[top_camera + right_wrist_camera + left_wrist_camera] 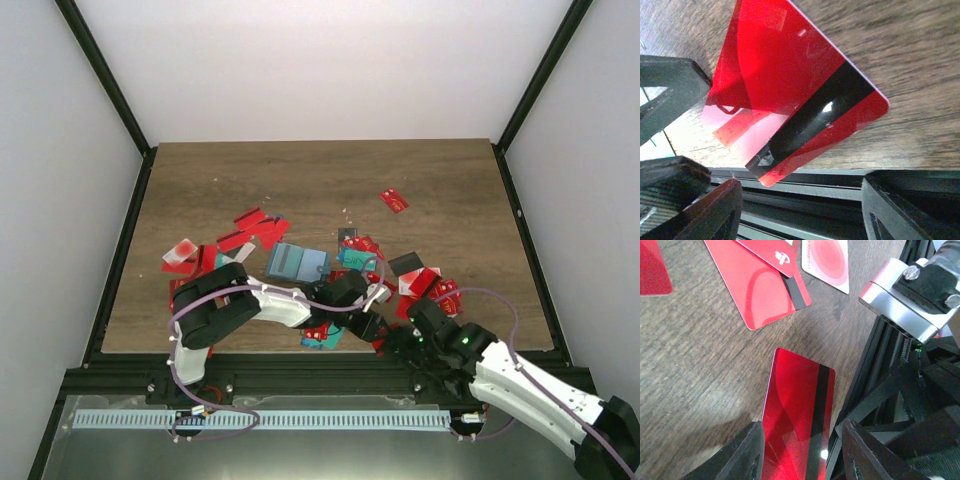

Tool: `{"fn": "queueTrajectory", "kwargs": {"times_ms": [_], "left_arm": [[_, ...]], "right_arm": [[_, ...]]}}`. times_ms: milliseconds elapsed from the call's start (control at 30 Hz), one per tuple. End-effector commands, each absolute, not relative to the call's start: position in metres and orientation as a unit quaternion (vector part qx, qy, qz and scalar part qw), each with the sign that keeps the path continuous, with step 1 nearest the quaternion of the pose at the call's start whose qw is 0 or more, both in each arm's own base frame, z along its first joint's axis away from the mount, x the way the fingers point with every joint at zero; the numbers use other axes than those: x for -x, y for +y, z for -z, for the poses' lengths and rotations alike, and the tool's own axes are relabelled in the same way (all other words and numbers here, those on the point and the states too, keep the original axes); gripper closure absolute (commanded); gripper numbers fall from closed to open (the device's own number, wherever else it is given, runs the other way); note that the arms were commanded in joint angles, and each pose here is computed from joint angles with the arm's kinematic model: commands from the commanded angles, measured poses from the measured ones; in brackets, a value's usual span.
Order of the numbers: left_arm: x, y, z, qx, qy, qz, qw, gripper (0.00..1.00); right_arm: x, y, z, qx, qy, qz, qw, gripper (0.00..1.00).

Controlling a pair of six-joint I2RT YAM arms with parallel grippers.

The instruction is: Put the credit cards into the card holder

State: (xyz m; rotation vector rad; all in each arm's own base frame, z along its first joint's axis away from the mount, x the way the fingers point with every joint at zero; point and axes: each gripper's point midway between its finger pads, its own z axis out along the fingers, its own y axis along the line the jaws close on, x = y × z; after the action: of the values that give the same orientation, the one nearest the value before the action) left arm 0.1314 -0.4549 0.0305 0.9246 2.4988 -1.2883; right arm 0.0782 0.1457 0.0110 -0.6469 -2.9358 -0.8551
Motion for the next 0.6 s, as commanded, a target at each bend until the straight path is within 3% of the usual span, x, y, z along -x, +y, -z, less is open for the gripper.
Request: {"fn": "queueTrajectory", "kwargs": {"times_ms": [0,567], "left_arm": [[-0.095,-0.442,-0.007,-0.308,0.853,0.422,0.017,0.55],[-0.058,-0.44,-0.028,-0.288,0.81,0.507,-0.054,0.59]], "right_arm": [[-0.08,0.139,0.0,0.24,-0.933,0.268,0.0,0.36],[-0.09,0.145,0.009,0.301,-0.903,0.305,-0.011,0.47]]}}
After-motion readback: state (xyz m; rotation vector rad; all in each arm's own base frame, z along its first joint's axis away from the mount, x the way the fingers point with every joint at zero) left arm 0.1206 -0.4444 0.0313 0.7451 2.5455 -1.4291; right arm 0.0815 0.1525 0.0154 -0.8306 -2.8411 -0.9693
